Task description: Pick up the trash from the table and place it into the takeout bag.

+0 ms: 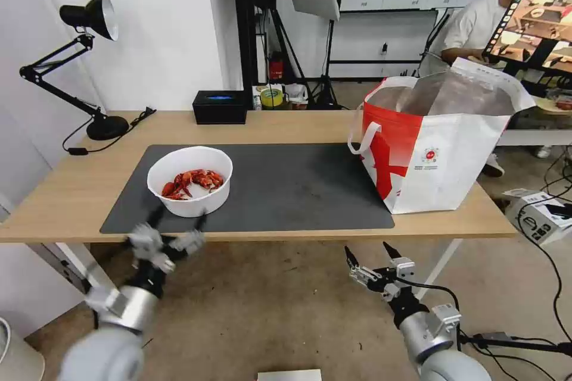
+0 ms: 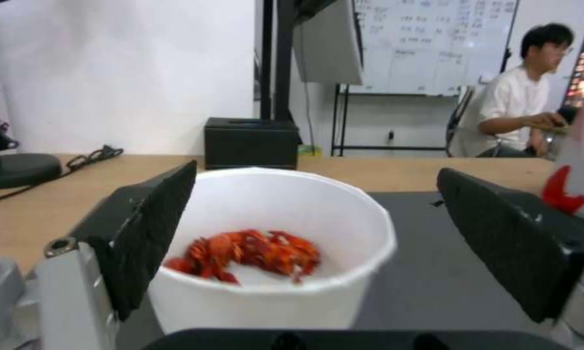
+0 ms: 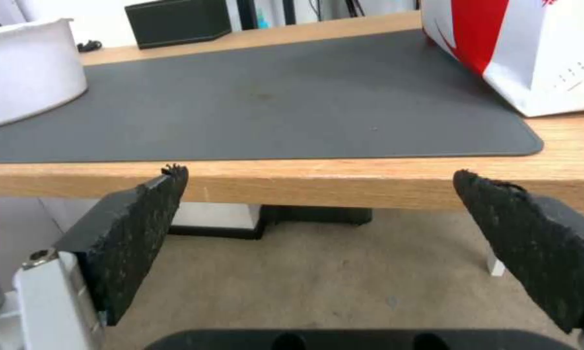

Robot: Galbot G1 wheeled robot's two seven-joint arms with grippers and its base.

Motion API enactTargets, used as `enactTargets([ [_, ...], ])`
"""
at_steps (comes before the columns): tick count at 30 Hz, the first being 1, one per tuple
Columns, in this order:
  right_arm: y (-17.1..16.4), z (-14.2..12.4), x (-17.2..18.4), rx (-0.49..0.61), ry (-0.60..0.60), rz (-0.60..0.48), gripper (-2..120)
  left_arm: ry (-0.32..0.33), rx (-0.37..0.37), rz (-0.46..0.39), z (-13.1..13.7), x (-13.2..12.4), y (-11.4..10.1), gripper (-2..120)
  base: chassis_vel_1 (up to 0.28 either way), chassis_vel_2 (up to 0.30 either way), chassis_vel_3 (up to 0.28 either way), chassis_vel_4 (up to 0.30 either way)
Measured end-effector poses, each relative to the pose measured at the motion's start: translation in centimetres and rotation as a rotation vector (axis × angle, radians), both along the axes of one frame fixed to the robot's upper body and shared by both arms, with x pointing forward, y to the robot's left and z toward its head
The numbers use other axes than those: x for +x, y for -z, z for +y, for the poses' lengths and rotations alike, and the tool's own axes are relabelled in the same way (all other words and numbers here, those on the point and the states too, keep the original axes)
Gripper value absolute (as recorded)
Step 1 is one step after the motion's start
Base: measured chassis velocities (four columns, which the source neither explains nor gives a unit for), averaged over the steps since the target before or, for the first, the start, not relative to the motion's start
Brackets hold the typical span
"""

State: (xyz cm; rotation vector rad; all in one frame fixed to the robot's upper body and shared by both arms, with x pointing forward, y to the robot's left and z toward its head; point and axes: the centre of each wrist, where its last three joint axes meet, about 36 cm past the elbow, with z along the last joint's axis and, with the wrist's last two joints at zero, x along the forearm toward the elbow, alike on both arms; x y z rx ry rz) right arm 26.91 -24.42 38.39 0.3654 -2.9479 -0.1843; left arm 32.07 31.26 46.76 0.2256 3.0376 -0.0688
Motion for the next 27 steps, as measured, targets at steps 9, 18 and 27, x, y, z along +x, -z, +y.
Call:
enactTargets([
  [9,0.0,0.0,0.0,0.0,0.0,0.0,100,-0.05,-0.074,0.207,2.7,6.0,-4.5,100,0.0,0.0,0.0,0.0],
  [18,-0.1,0.0,0.0,0.0,0.0,0.0,100,-0.102,-0.087,0.423,6.2,12.4,-7.6,100,0.0,0.0,0.0,0.0],
  [27,-0.1,0.0,0.0,0.0,0.0,-0.001,100,-0.109,-0.07,0.556,8.3,13.8,-8.5,100,0.0,0.0,0.0,0.0],
])
